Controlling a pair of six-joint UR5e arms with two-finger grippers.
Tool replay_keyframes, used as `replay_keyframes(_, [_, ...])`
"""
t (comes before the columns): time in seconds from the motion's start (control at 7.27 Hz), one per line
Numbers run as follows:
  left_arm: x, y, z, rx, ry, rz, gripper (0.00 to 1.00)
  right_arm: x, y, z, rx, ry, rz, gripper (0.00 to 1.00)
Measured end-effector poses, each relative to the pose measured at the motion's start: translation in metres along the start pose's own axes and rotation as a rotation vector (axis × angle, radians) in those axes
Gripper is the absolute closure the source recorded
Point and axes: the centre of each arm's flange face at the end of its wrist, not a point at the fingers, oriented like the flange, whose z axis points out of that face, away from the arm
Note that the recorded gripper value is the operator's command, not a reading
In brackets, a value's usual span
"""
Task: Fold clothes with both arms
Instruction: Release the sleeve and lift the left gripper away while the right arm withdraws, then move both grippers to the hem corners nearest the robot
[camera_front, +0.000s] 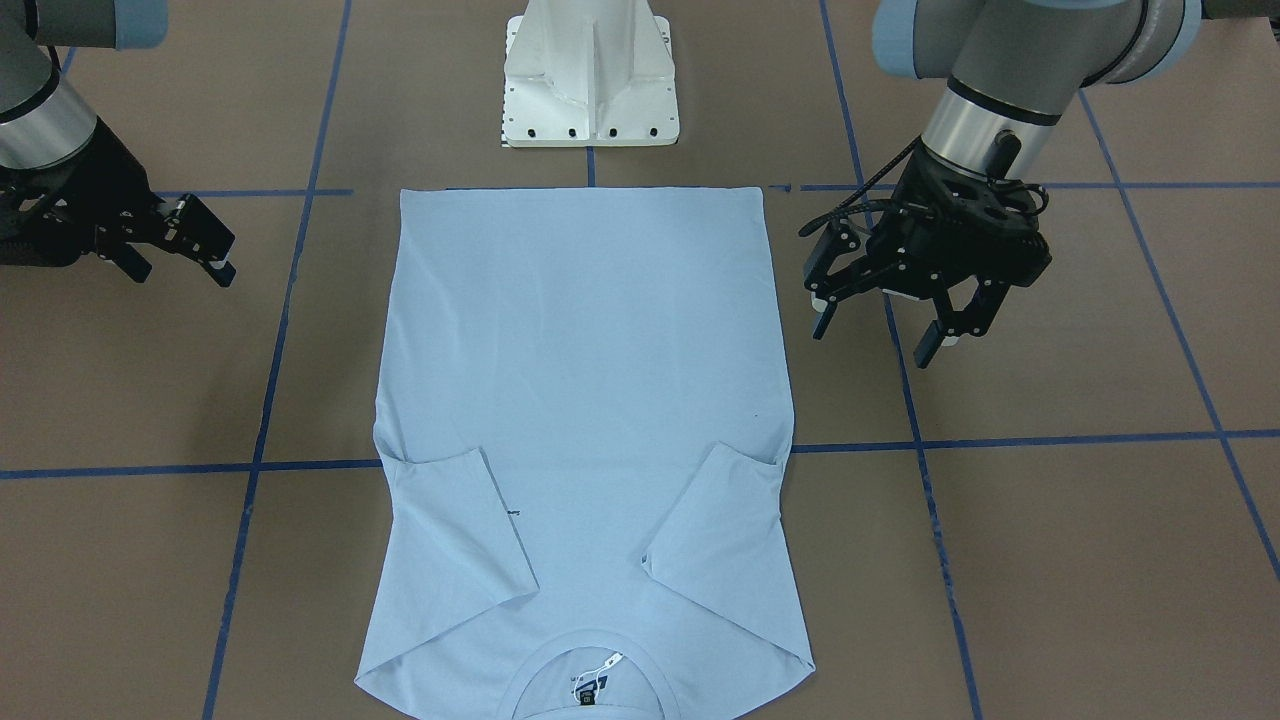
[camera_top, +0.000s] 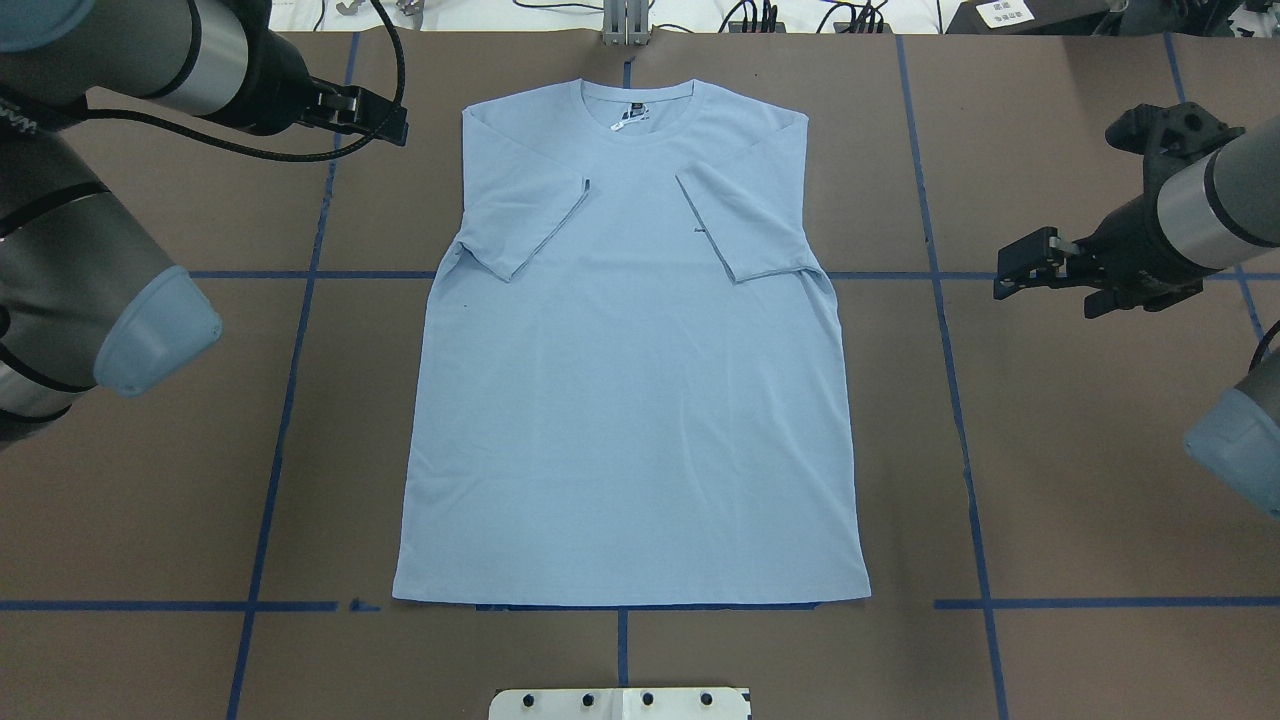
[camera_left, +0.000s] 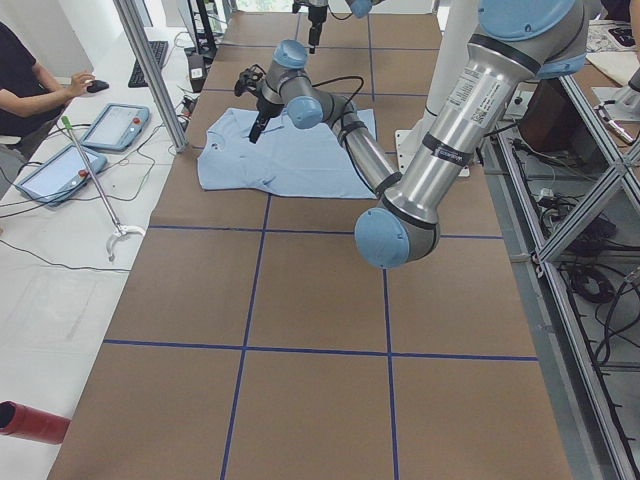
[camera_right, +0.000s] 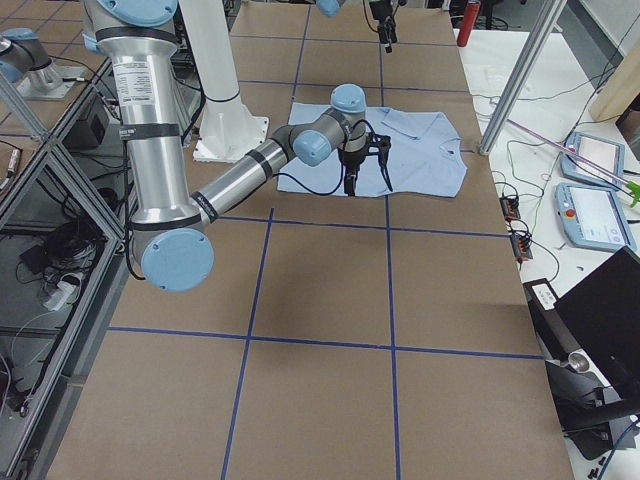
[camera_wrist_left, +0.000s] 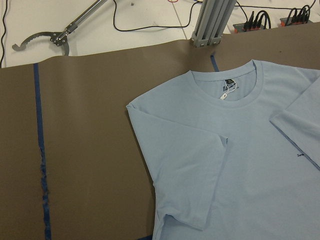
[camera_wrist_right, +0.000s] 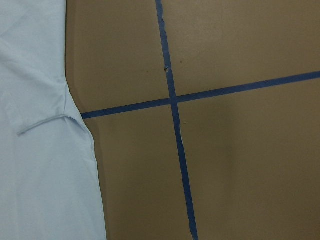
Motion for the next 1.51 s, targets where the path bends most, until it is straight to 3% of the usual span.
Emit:
replay_keyframes(0.14, [-0.004, 0.002, 0.001, -0.002, -0.002, 0.004, 0.0, -0.004, 0.008, 0.012, -0.009, 0.012, 0.004, 0.0])
replay_keyframes(0.41, [-0.036, 0.035, 0.024, -0.074, -0.043, -0.016, 0.0, -0.052, 0.056, 0.076, -0.001, 0.042, -0.046, 0.0])
replay_keyframes(0.55, [-0.06, 0.067, 0.027, -0.137, -0.046, -0.034, 0.0, -0.095, 0.085, 0.109, -0.005, 0.021, -0.086, 0.0])
replay_keyframes(0.83, [-0.099, 0.124, 0.01, -0.22, -0.047, -0.068, 0.0, -0.146, 0.13, 0.126, -0.034, -0.032, -0.126, 0.0])
replay_keyframes(1.1, [-0.1, 0.137, -0.008, -0.219, -0.038, -0.071, 0.0, -0.13, 0.149, 0.121, -0.055, -0.025, -0.131, 0.0])
replay_keyframes(1.51, [-0.09, 0.128, -0.009, -0.17, -0.059, -0.036, 0.0, -0.118, 0.198, 0.142, -0.098, 0.016, -0.074, 0.0])
